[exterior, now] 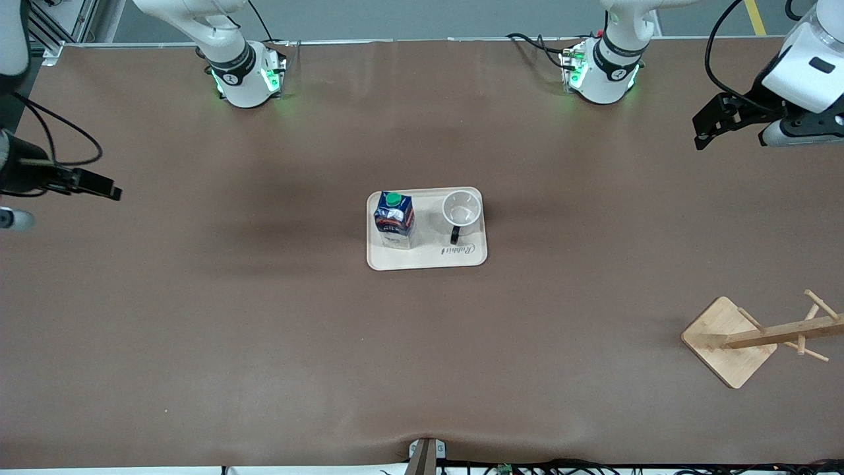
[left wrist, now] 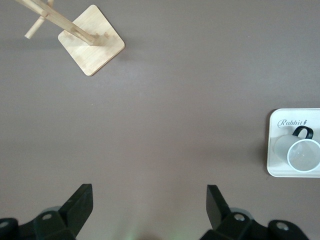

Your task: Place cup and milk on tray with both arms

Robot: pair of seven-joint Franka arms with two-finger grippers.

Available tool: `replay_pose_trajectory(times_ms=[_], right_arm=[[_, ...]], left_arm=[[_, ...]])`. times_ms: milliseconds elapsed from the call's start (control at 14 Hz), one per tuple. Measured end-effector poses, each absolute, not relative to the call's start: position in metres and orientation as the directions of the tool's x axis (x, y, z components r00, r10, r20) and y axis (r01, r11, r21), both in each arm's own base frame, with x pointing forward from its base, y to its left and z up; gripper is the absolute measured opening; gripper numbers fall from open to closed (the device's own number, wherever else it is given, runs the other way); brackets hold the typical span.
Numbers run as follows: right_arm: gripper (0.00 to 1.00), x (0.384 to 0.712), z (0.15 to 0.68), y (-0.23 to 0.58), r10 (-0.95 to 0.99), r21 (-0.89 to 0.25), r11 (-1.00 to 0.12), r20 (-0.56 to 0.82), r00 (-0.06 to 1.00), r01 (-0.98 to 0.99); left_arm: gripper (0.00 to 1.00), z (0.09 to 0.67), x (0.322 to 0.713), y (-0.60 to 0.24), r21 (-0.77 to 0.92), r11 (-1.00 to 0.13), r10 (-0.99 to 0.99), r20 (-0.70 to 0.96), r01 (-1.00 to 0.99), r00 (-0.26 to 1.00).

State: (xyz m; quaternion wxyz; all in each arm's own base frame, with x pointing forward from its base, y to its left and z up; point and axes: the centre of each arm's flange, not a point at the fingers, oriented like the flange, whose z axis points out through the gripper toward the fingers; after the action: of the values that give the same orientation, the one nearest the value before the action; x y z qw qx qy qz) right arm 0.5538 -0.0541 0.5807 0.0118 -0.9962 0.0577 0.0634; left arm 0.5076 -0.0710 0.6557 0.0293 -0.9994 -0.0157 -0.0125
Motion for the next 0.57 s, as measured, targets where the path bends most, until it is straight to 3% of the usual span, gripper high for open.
replay_pose_trajectory(times_ms=[286, 571], right_arm=[[1.0, 0.535, 0.626, -0.069, -0.127, 0.015, -0.992, -0.106, 0.986, -0.126], [1.0, 0.536, 0.627, -0.054, -0.092, 0.03, -0.996, -0.119, 0.989, -0.089]], left_arm=[[1.0, 0.65, 0.512, -0.065, -0.057, -0.998, 0.04, 0.014, 0.041, 0.999], [1.0, 0.649, 0.513, -0.067, -0.057, -0.998, 0.038, 0.013, 0.038, 0.999]])
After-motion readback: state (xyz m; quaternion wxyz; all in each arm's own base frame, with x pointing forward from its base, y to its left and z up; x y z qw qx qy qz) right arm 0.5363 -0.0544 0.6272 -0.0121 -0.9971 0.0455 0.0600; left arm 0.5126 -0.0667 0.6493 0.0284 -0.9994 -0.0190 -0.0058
